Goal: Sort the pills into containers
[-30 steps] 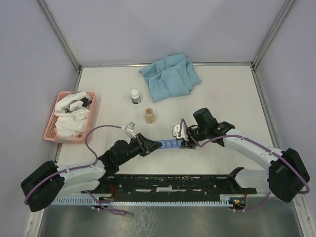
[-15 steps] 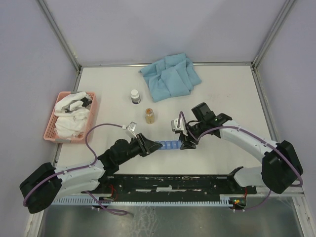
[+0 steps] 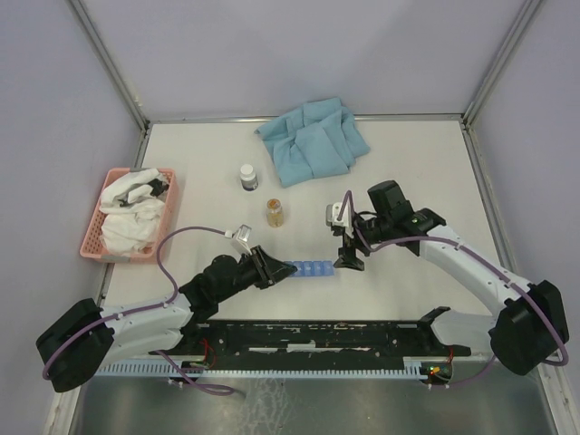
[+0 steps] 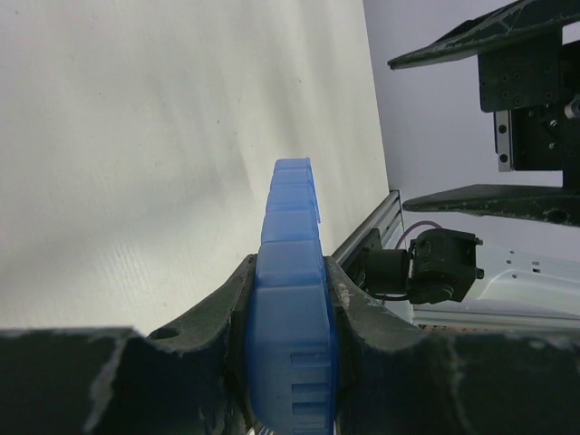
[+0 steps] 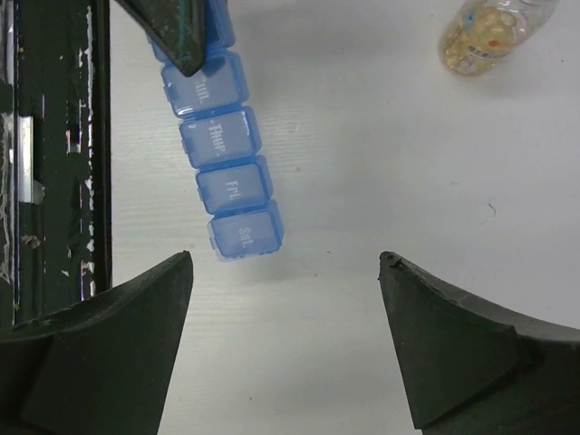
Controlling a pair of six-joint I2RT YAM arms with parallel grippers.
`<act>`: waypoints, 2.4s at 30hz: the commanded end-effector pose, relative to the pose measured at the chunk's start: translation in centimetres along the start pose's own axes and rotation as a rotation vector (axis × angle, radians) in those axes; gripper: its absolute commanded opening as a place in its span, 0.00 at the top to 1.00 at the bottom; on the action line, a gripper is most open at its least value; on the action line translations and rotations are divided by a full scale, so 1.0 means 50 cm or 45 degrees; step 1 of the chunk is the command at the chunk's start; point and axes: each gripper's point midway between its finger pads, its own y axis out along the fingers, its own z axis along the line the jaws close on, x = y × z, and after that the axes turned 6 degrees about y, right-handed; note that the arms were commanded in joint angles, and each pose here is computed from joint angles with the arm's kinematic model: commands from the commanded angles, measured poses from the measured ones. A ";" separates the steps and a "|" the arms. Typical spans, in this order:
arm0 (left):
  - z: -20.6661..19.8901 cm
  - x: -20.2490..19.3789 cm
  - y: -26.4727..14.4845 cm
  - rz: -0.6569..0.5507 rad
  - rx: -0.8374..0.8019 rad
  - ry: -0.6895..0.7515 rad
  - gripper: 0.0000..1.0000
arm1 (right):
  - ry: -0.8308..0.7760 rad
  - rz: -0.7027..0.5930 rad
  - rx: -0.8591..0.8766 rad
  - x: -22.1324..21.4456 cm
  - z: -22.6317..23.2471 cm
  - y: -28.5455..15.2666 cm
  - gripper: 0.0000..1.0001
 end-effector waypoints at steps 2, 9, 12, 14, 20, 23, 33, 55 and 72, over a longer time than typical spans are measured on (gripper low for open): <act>-0.060 0.038 0.004 -0.071 -0.122 -0.020 0.97 | -0.169 -0.026 0.078 -0.005 0.034 0.012 0.05; -0.077 0.048 0.001 -0.093 -0.162 -0.066 0.97 | -0.266 0.078 0.076 -0.030 0.042 0.046 0.02; -0.083 0.049 -0.001 -0.093 -0.177 -0.071 0.97 | -0.269 0.114 0.036 -0.037 0.030 0.054 0.02; -0.084 0.049 -0.002 -0.094 -0.182 -0.072 0.97 | -0.275 0.129 0.034 -0.042 0.029 0.057 0.01; -0.092 0.049 -0.004 -0.089 -0.201 -0.073 0.97 | -0.272 0.163 -0.016 -0.050 0.014 0.067 0.01; -0.095 0.049 -0.004 -0.086 -0.209 -0.074 0.97 | -0.279 0.167 -0.027 -0.049 0.011 0.068 0.01; -0.087 0.044 -0.003 -0.076 -0.194 -0.068 0.97 | -0.270 0.106 -0.135 -0.013 -0.014 0.040 0.06; -0.097 0.022 0.008 0.019 -0.218 0.003 0.97 | -0.075 0.033 -0.331 0.007 -0.077 -0.008 0.16; -0.122 0.022 0.007 0.034 -0.290 0.044 0.97 | 0.080 0.132 -0.219 -0.036 -0.070 0.034 0.33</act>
